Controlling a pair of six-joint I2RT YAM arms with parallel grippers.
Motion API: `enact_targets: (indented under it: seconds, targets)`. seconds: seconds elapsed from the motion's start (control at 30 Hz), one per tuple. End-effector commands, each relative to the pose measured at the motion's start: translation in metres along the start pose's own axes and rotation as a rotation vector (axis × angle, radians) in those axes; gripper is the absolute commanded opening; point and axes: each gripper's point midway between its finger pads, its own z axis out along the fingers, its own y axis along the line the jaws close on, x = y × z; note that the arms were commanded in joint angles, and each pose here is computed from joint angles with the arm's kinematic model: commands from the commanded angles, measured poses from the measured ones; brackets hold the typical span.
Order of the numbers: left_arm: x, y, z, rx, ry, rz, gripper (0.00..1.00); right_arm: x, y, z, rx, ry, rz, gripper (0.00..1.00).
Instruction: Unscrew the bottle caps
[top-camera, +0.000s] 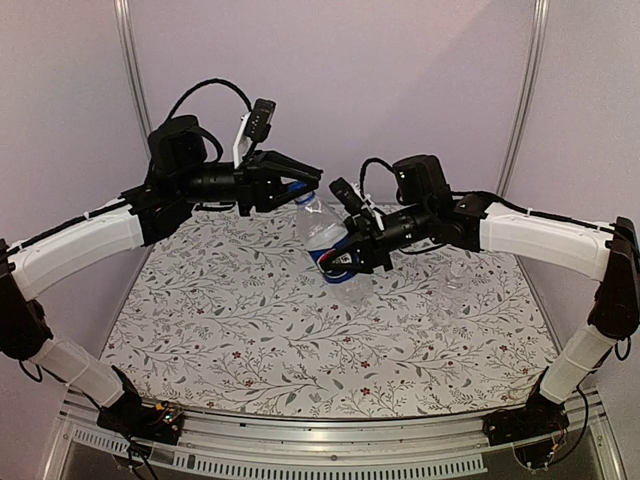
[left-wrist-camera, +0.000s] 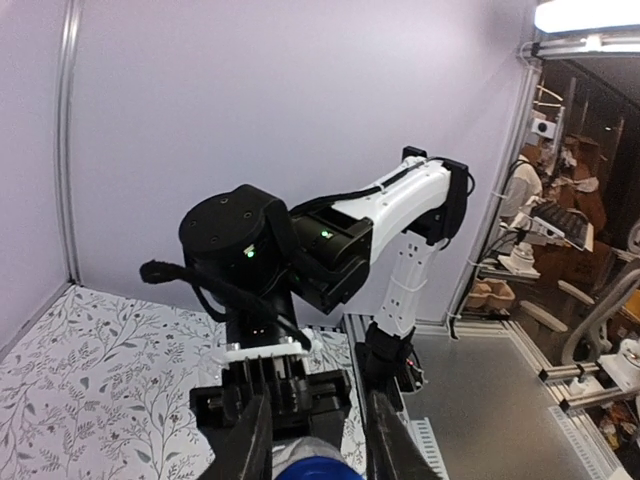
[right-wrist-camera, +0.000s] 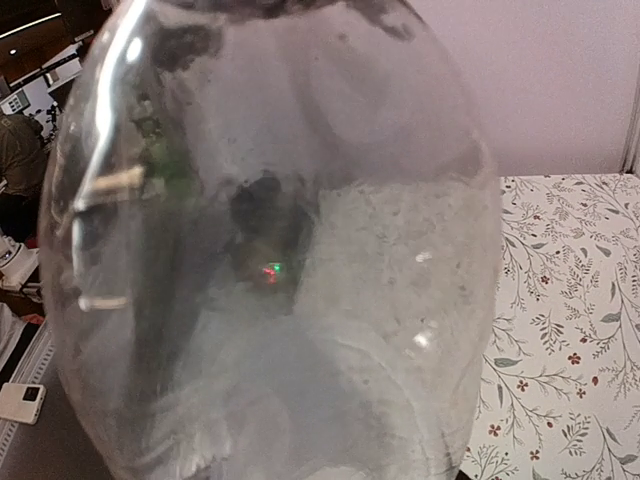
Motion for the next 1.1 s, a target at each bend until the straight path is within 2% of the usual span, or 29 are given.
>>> enact_targets:
  seconds: [0.0, 0.2, 0.57, 0.8, 0.93, 1.07]
  targets:
    - [-0.017, 0.02, -0.018, -0.231, -0.073, -0.022, 0.13, -0.005, -0.034, -0.01, 0.218, 0.029, 0.036, 0.37]
    - [-0.027, 0.043, -0.03, -0.487, -0.14, -0.092, 0.12, -0.001, -0.056, -0.016, 0.336, 0.044, 0.072, 0.36]
    - [-0.034, 0.083, -0.044, -0.765, -0.192, -0.227, 0.12, 0.005, -0.066, -0.016, 0.384, 0.059, 0.08, 0.35]
    - [-0.027, 0.095, -0.04, -0.829, -0.176, -0.273, 0.12, 0.003, -0.079, -0.021, 0.469, 0.055, 0.077, 0.34]
    - [-0.028, 0.097, -0.039, -0.828, -0.177, -0.269, 0.13, 0.002, -0.074, -0.019, 0.439, 0.048, 0.066, 0.35]
    - [-0.032, 0.092, -0.04, -0.816, -0.183, -0.244, 0.19, 0.002, -0.064, -0.015, 0.377, 0.039, 0.048, 0.34]
